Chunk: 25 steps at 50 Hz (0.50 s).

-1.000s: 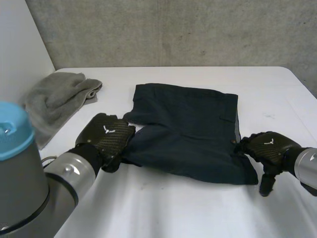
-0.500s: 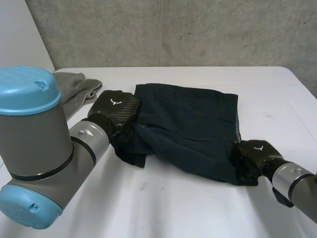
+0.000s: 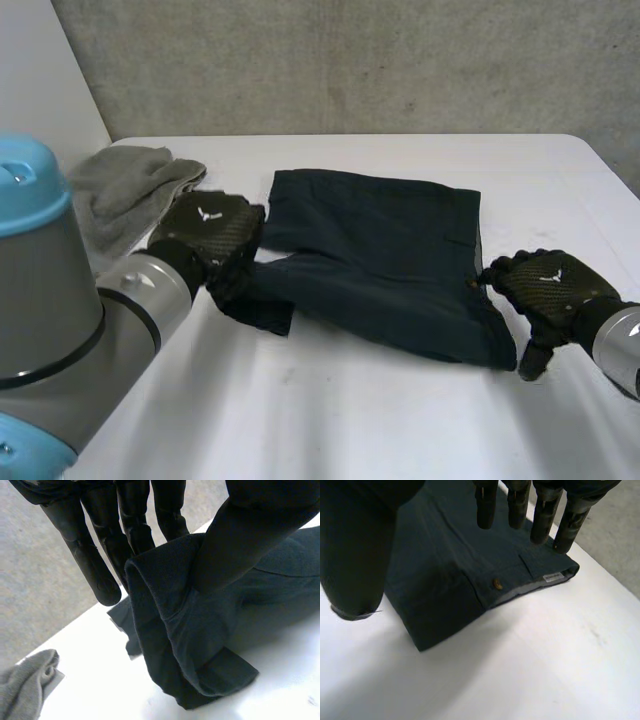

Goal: Fold the laundry.

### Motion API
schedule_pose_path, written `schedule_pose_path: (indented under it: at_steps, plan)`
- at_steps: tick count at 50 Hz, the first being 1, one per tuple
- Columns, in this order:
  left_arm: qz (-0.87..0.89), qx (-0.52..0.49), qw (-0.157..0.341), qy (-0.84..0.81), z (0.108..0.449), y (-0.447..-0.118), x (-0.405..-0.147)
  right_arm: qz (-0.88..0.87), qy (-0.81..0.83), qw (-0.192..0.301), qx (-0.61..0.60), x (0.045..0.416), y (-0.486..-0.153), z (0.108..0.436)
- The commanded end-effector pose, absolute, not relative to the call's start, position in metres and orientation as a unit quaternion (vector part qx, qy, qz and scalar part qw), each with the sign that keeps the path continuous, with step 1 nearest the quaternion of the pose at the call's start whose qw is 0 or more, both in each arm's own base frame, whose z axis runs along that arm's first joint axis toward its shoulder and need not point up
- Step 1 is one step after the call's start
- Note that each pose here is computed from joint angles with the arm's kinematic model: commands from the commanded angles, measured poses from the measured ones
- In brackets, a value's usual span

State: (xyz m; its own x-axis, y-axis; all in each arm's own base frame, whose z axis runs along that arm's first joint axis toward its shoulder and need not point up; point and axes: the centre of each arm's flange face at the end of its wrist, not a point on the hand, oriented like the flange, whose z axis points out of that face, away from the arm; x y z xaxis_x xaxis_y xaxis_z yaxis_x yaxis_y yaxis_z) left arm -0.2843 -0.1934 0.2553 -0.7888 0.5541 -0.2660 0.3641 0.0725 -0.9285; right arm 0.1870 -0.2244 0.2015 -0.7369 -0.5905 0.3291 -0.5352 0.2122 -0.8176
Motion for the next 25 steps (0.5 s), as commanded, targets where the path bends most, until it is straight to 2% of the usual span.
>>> schedule_pose_path:
  at_steps: [1, 7, 13, 16, 25]
  plan:
    - [0.616, -0.308, 0.080, -0.720, 0.260, -0.212, -0.295, -0.528, 0.811, 0.125, -0.219, 0.192, -0.232, 0.190]
    - [0.616, -0.304, 0.082, -0.722, 0.256, -0.222, -0.301, -0.515, 0.817, 0.173, -0.194, 0.208, -0.232, 0.165]
    - [0.620, -0.302, 0.083, -0.719, 0.257, -0.227, -0.305, -0.486, 0.821, 0.192, -0.228, 0.234, -0.222, 0.139]
    - [0.625, -0.300, 0.085, -0.716, 0.257, -0.229, -0.307, -0.489, 0.824, 0.179, -0.222, 0.234, -0.227, 0.132]
    - [0.625, -0.298, 0.083, -0.717, 0.256, -0.230, -0.305, -0.543, 0.812, 0.083, -0.199, 0.222, -0.253, 0.134]
